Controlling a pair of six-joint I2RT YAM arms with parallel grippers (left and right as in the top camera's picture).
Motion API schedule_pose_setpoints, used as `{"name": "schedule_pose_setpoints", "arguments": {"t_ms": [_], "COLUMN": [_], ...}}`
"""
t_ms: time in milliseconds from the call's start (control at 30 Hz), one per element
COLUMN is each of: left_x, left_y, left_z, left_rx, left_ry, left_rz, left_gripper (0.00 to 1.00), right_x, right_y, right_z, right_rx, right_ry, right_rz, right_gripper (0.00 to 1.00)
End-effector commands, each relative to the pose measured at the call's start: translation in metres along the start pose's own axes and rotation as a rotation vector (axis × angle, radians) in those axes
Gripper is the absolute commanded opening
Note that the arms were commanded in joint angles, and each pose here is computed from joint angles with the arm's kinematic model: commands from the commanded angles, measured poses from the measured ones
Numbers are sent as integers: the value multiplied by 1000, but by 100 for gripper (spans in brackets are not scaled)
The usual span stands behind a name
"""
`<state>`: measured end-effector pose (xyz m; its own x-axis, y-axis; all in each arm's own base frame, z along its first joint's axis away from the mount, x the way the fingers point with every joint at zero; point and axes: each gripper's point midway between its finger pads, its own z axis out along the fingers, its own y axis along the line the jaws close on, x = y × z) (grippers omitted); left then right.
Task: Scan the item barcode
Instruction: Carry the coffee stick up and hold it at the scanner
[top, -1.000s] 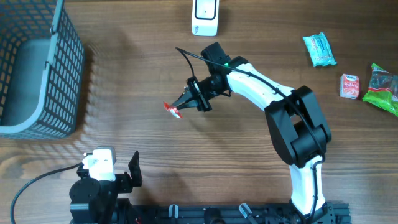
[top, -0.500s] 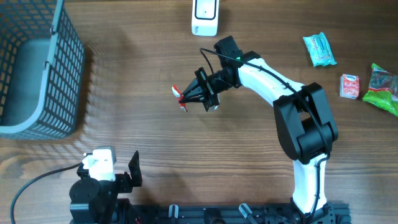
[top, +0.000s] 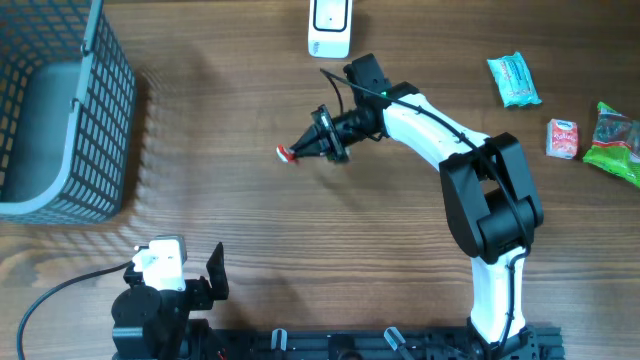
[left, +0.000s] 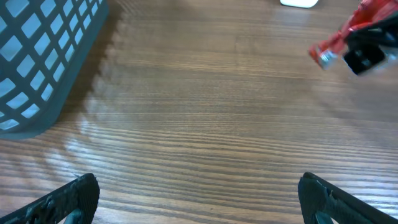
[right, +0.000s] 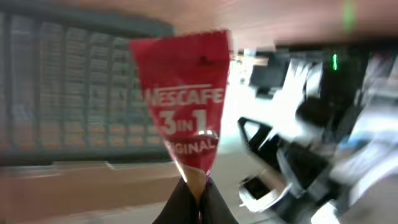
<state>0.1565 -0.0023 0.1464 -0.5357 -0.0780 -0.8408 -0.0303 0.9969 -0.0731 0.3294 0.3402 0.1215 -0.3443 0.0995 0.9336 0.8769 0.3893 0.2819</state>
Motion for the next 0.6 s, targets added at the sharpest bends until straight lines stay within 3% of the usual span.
{"name": "schedule_pose_setpoints", "arguments": {"t_ms": [0,167,300,567], "left_x": [1,1,1,1], "left_y": [1,1,1,1], "left_z": [1,1,1,1], "left_rx": [-5,-5,-5,-5], "left_ry": [-2,-2,-2,-2], "left_rz": [-7,-7,-7,-7], "left_gripper": [100,100,100,100], "right_x": [-3,0,-16,-64], "right_y": [7,22,59,120], "right_z": [3,2,-12,-74], "right_rx": [-11,-44,-90,-131], "right_ry": [-10,-21,-205,-708], "right_rz": [-616,-1000,-1172,-1163], "right_gripper": [4,4,5,5]}}
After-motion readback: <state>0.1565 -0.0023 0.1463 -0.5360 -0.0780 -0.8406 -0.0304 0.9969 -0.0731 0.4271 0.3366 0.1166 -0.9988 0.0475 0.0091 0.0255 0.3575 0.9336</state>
